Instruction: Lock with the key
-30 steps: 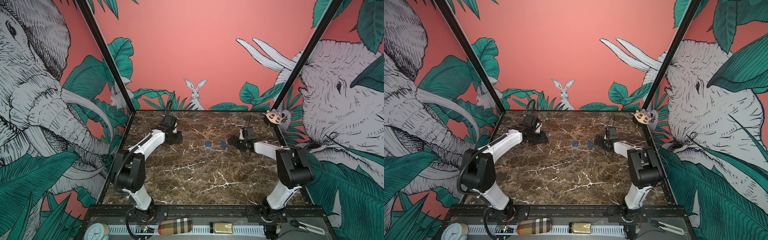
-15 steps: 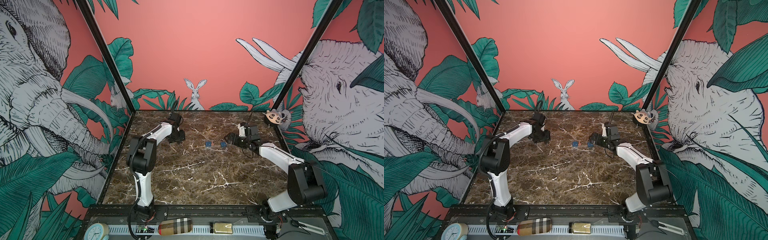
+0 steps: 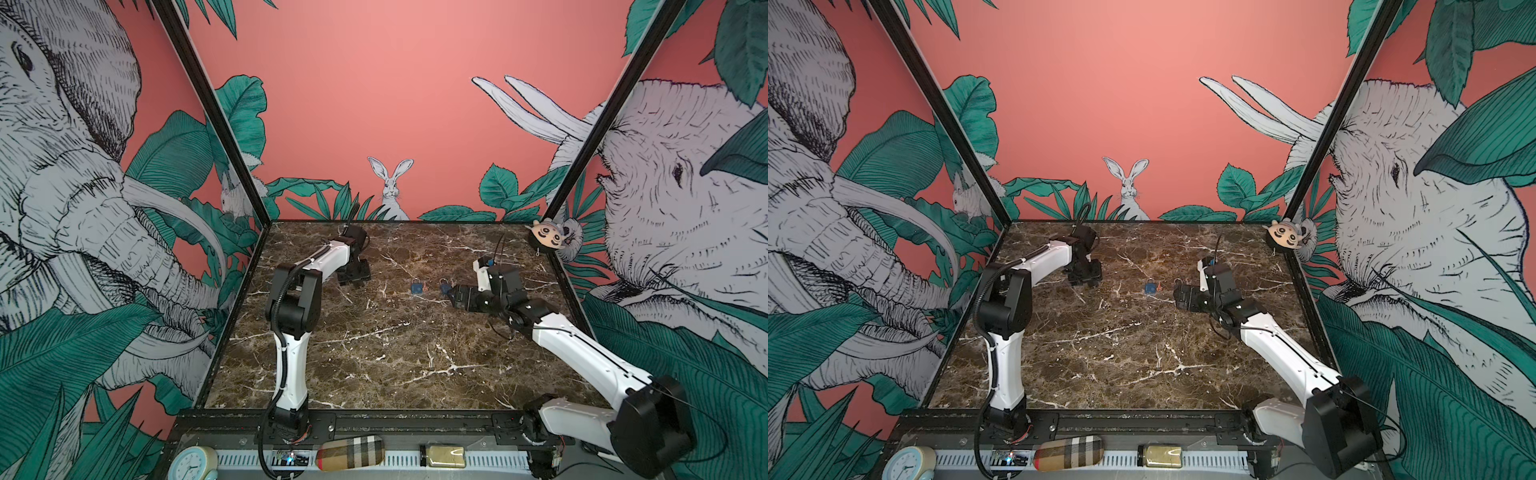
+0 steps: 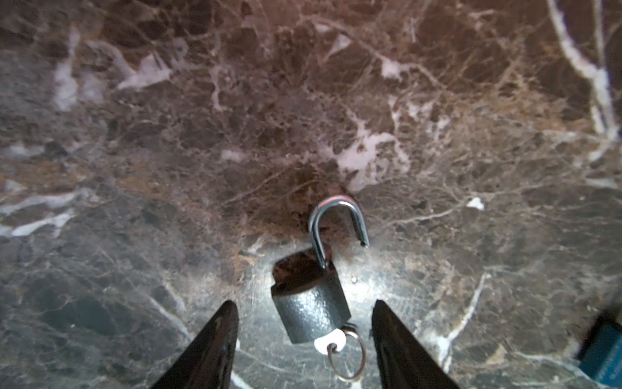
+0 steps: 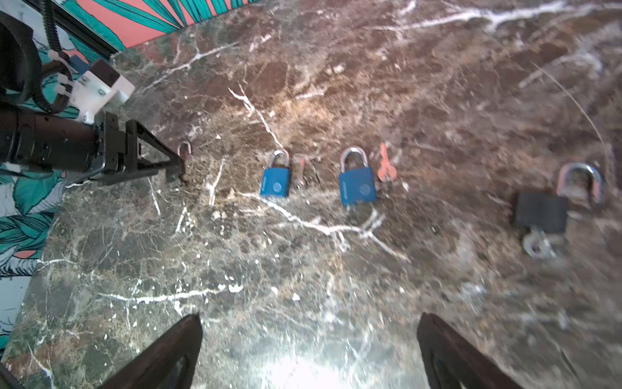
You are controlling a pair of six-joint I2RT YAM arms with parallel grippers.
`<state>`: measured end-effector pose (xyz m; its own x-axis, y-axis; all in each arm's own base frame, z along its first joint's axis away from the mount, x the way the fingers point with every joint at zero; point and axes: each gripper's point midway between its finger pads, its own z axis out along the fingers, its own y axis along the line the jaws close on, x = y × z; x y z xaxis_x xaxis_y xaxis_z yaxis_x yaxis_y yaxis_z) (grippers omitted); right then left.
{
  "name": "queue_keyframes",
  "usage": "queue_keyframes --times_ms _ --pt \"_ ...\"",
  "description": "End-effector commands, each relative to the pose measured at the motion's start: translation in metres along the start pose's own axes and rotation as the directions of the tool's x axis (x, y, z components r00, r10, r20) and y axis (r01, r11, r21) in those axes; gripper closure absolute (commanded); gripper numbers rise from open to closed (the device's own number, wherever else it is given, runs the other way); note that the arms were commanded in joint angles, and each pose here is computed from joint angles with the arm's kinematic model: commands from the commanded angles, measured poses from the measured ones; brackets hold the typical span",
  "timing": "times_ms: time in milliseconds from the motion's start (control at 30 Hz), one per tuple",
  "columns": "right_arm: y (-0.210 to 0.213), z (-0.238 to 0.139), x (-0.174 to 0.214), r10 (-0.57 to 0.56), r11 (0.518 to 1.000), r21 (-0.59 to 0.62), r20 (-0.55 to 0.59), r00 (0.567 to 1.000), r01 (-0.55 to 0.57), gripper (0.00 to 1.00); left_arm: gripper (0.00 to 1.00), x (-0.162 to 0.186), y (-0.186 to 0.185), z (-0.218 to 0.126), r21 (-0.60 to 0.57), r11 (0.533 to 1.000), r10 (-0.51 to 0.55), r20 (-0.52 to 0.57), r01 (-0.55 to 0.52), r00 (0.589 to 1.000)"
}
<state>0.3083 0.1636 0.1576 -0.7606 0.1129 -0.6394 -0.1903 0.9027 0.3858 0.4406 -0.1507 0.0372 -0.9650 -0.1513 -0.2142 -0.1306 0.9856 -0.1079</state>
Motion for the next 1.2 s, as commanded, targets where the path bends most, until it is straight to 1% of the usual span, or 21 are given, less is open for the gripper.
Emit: queue_keyframes --times_ms 0,267,467,533,667,733,800,933,1067,1167 --pt "-0.003 -0.012 0.006 0.026 0.999 0.018 0.029 0.999 -0.027 0.01 0.40 0.001 0.006 -0.001 -0.033 0.999 -0.030 -0.031 0.029 0.999" --pt "-0.008 -0.020 0.026 0.071 0.997 -0.005 0.025 0.997 -0.071 0.01 0.46 0.010 0.014 0.010 -0.082 0.995 -0.060 -0.067 0.055 0.996" --pt "-0.002 -0.024 0.036 0.073 0.996 -0.060 0.019 0.997 -0.071 0.01 0.60 0.021 0.019 0.020 -0.111 0.991 -0.088 -0.112 0.075 0.990" --pt "0.001 -0.028 0.040 0.072 0.994 -0.081 0.012 0.997 -0.071 0.01 0.65 0.023 0.018 0.023 -0.104 0.992 -0.090 -0.119 0.077 0.989" --pt "0.001 -0.033 0.054 0.098 0.991 -0.088 -0.040 0.994 -0.101 0.01 0.75 0.026 0.013 0.024 -0.099 0.993 -0.080 -0.124 0.068 0.989" --pt "0.003 -0.031 0.062 0.136 0.983 -0.112 -0.060 0.989 -0.142 0.01 0.80 0.028 0.009 0.024 -0.088 0.994 -0.078 -0.130 0.067 0.988" --pt "0.004 -0.028 0.068 0.182 0.973 -0.136 -0.063 0.981 -0.189 0.01 0.83 0.032 0.001 0.022 -0.052 0.996 -0.082 -0.138 0.075 0.987" --pt "0.014 -0.021 0.076 0.251 0.942 -0.215 -0.052 0.967 -0.256 0.01 0.85 0.038 -0.020 0.003 0.090 0.988 -0.118 -0.118 0.129 0.986" --pt "0.031 -0.015 0.076 0.267 0.914 -0.308 -0.031 0.963 -0.263 0.01 0.85 0.042 -0.031 -0.031 0.205 0.966 -0.147 -0.074 0.159 0.986" --pt "0.043 -0.010 0.078 0.242 0.917 -0.321 -0.024 0.970 -0.237 0.01 0.85 0.045 -0.036 -0.058 0.271 0.945 -0.178 -0.048 0.185 0.983"
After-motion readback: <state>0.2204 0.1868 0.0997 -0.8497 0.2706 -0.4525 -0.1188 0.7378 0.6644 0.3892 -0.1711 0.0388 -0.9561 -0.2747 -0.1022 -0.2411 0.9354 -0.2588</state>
